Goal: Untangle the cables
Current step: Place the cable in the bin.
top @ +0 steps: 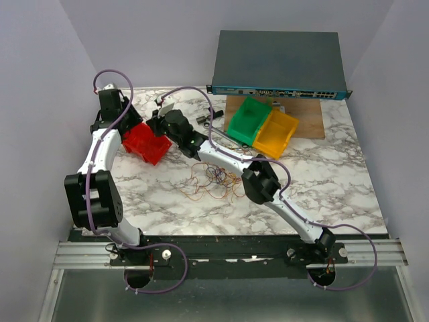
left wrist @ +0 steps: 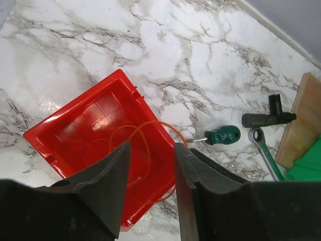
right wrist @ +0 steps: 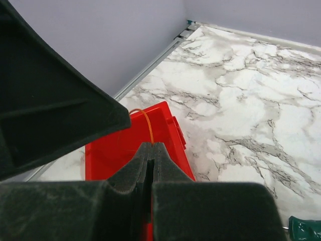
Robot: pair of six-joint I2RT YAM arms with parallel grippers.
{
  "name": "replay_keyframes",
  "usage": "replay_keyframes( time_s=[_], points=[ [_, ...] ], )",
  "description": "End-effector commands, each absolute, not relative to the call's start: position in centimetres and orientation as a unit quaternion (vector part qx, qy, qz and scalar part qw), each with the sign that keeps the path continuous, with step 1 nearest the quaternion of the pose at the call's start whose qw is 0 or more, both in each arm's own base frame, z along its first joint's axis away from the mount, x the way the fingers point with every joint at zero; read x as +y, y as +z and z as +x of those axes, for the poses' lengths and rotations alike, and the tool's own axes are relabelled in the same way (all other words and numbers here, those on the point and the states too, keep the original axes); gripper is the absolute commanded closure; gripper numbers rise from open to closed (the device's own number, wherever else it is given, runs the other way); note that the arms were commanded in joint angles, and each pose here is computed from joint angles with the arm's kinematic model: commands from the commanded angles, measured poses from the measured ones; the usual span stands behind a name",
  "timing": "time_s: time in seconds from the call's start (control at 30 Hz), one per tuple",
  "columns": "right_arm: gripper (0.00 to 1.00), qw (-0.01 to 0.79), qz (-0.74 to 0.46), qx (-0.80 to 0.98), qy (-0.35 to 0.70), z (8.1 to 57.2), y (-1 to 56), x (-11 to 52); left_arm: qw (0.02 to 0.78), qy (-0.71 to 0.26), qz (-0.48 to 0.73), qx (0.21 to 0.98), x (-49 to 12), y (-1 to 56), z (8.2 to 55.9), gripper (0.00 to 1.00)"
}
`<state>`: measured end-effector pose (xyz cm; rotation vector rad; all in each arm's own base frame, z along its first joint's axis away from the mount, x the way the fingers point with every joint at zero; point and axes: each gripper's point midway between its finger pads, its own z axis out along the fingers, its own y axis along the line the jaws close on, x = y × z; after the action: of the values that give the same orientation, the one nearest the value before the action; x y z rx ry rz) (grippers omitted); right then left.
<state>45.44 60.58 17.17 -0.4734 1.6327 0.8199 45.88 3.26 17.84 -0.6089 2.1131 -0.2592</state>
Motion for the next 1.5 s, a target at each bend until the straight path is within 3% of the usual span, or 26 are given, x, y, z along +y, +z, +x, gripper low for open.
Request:
replay_keyframes(
  time_s=[0.0, 0.17, 0.33, 0.43, 0.67, 0.8, 0.87, 1.13, 1.47],
  points=[
    [0.97, 0.592, -0.206, 0.692, 0.357, 45.6, 16.9, 60.5, 0.459, -0.109, -0.244, 0.848, 3.3, 19.1, 45.6, 0.57],
    [0.95, 0.563, -0.220, 0.702, 0.376, 44.3, 15.3, 61.0, 0.441, -0.120, -0.248, 0.854, 2.9, 17.6, 45.5, 0.54],
    [0.63, 0.538, -0.226, 0.714, 0.386, 43.3, 14.8, 60.8, 0.464, -0.126, -0.247, 0.841, 2.7, 19.1, 44.8, 0.46],
    [0.60, 0.536, -0.223, 0.716, 0.388, 42.9, 16.2, 60.4, 0.474, -0.137, -0.243, 0.835, 2.3, 20.2, 44.3, 0.45],
    [0.38, 0.543, -0.193, 0.732, 0.364, 42.5, 20.4, 56.9, 0.500, -0.183, -0.220, 0.817, 0.0, 21.9, 42.4, 0.32],
    [0.32, 0.527, -0.165, 0.750, 0.364, 41.9, 21.2, 54.1, 0.516, -0.215, -0.196, 0.806, -1.9, 22.4, 40.9, 0.07],
    [0.30, 0.511, -0.153, 0.767, 0.357, 41.3, 20.6, 52.4, 0.516, -0.222, -0.184, 0.806, -2.9, 22.2, 39.9, 0.02],
    [0.26, 0.489, -0.098, 0.810, 0.310, 38.1, 19.6, 43.4, 0.523, -0.284, -0.075, 0.800, -11.2, 21.5, 35.4, 0.01],
    [0.29, 0.446, -0.104, 0.864, 0.210, 30.2, 16.1, 30.6, 0.447, -0.347, 0.067, 0.822, -20.0, 15.5, 29.7, 0.07]
  ],
)
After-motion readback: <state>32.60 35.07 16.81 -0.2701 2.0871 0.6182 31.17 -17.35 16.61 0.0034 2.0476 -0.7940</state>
